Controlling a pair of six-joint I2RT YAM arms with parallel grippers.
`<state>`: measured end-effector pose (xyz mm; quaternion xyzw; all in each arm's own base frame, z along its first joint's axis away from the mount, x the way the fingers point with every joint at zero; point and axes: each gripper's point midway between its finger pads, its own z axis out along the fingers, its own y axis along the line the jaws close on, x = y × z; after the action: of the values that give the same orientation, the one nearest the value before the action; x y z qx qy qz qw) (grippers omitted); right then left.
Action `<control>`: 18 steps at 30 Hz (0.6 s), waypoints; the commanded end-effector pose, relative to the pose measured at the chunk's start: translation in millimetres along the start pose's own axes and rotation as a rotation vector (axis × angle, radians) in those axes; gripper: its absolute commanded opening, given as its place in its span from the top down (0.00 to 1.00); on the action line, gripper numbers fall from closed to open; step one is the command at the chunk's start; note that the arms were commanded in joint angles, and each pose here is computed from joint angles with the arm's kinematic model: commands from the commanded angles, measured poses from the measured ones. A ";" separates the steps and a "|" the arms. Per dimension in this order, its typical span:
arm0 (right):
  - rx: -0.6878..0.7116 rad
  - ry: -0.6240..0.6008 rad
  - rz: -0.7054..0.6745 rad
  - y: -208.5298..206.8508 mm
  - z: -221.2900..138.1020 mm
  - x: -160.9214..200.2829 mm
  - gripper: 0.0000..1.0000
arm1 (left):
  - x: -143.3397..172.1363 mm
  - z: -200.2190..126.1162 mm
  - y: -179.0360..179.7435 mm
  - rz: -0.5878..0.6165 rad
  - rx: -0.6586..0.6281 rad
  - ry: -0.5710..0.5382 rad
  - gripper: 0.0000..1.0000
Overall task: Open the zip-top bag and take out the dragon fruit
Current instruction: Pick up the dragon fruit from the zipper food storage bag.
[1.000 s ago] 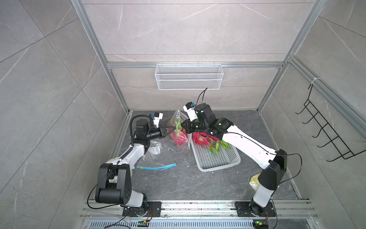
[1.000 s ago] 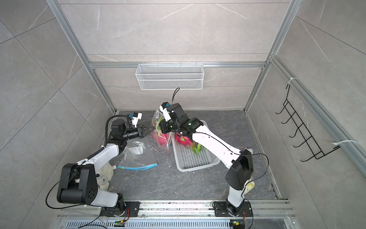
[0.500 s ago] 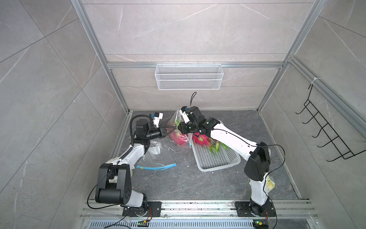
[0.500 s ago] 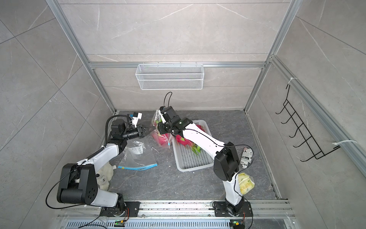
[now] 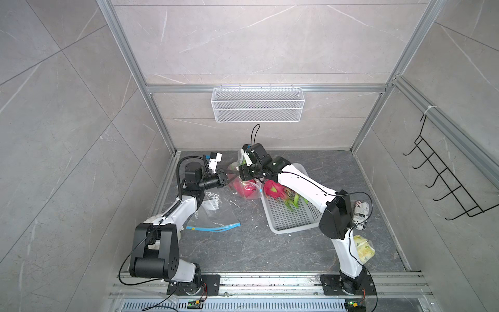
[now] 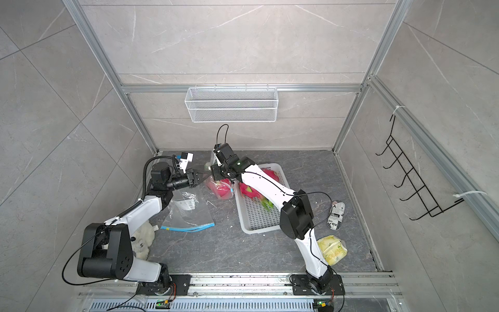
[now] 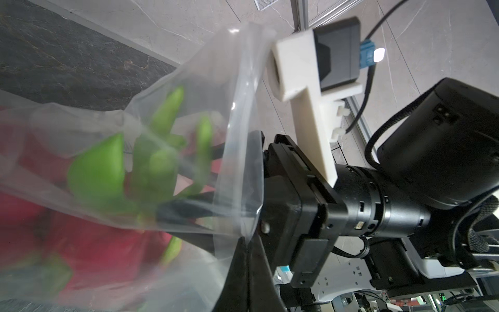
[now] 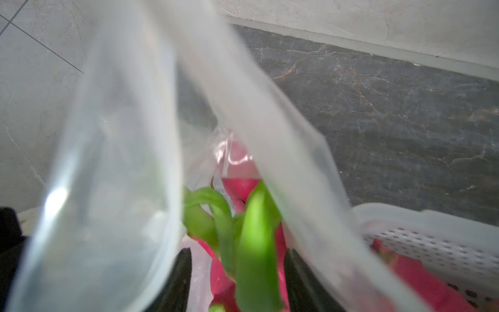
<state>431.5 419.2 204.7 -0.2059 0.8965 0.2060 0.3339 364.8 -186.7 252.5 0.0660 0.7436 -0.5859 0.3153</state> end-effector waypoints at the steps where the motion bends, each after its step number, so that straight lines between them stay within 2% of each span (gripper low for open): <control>1: 0.000 0.058 -0.008 -0.4 22.2 10.3 0.43 | -3.0 -2.2 -27.4 0.078 0.076 0.002 1.00; 5: 0.012 0.116 -0.009 -1.9 45.2 21.3 0.45 | -3.4 -2.2 -27.6 0.079 0.076 0.000 1.00; 11: 0.025 0.152 -0.027 -0.8 42.5 31.1 0.51 | -3.8 -1.6 -24.5 0.074 0.068 -0.005 1.00; 13: 0.019 0.148 -0.030 2.1 36.8 33.2 0.63 | -4.8 -1.0 -23.1 0.070 0.065 -0.009 1.00; 16: 0.008 0.140 -0.017 3.3 26.7 34.4 0.96 | -5.0 -0.8 -20.1 0.061 0.057 -0.013 1.00; 17: 0.004 0.130 -0.015 4.1 21.5 32.7 1.00 | -5.2 -0.6 -20.1 0.060 0.057 -0.014 1.00; 18: 0.001 0.116 -0.016 4.8 14.7 29.7 1.00 | -5.2 -0.7 -19.7 0.058 0.054 -0.016 1.00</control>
<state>441.0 428.1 167.2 -0.2107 0.9102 0.1911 0.3010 363.5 -187.2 251.3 0.0605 0.7420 -0.5909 0.3108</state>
